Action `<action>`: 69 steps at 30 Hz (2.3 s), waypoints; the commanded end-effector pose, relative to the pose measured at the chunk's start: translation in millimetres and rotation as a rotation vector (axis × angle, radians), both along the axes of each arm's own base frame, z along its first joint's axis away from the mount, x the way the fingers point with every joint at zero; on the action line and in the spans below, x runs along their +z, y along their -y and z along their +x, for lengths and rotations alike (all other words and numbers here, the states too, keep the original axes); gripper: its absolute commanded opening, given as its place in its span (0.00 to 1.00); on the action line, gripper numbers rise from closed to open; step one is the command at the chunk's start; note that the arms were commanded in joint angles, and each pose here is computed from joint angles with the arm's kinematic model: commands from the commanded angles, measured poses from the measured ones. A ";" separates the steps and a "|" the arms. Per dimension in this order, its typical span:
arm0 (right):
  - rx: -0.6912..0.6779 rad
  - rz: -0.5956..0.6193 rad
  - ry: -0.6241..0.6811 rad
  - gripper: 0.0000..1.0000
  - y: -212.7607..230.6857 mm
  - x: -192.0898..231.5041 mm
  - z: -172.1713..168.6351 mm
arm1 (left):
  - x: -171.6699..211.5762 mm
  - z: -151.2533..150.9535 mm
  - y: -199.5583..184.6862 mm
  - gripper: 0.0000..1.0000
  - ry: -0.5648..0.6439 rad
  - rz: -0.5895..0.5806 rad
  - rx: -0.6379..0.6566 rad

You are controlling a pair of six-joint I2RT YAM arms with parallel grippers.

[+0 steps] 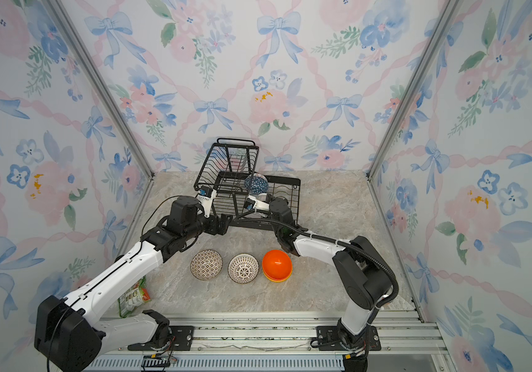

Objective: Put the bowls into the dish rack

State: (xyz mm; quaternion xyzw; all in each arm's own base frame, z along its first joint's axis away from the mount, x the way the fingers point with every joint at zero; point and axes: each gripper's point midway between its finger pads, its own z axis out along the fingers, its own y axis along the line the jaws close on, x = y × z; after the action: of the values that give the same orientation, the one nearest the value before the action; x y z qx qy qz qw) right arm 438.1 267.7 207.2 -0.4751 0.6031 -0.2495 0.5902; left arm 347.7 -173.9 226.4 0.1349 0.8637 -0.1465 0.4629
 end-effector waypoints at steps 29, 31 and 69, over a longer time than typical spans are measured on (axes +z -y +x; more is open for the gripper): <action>-0.042 -0.045 0.248 0.00 -25.9 13.5 73.5 | -2.9 -29.4 -5.9 0.98 -0.033 -0.066 -0.016; -0.044 -0.052 0.255 0.00 -28.9 13.7 79.1 | -2.5 -31.6 -6.4 0.98 -0.038 -0.067 -0.016; -0.114 -0.106 0.293 0.00 -45.9 -30.8 149.8 | -14.8 -43.9 -13.6 0.98 -0.048 -0.047 0.020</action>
State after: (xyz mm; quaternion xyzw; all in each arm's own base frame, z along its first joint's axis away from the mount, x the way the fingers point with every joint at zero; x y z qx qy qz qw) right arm 576.4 324.7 151.4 -0.4784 0.5243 -0.3563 0.6077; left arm 308.7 -161.4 214.3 0.1172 0.8703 -0.1645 0.4492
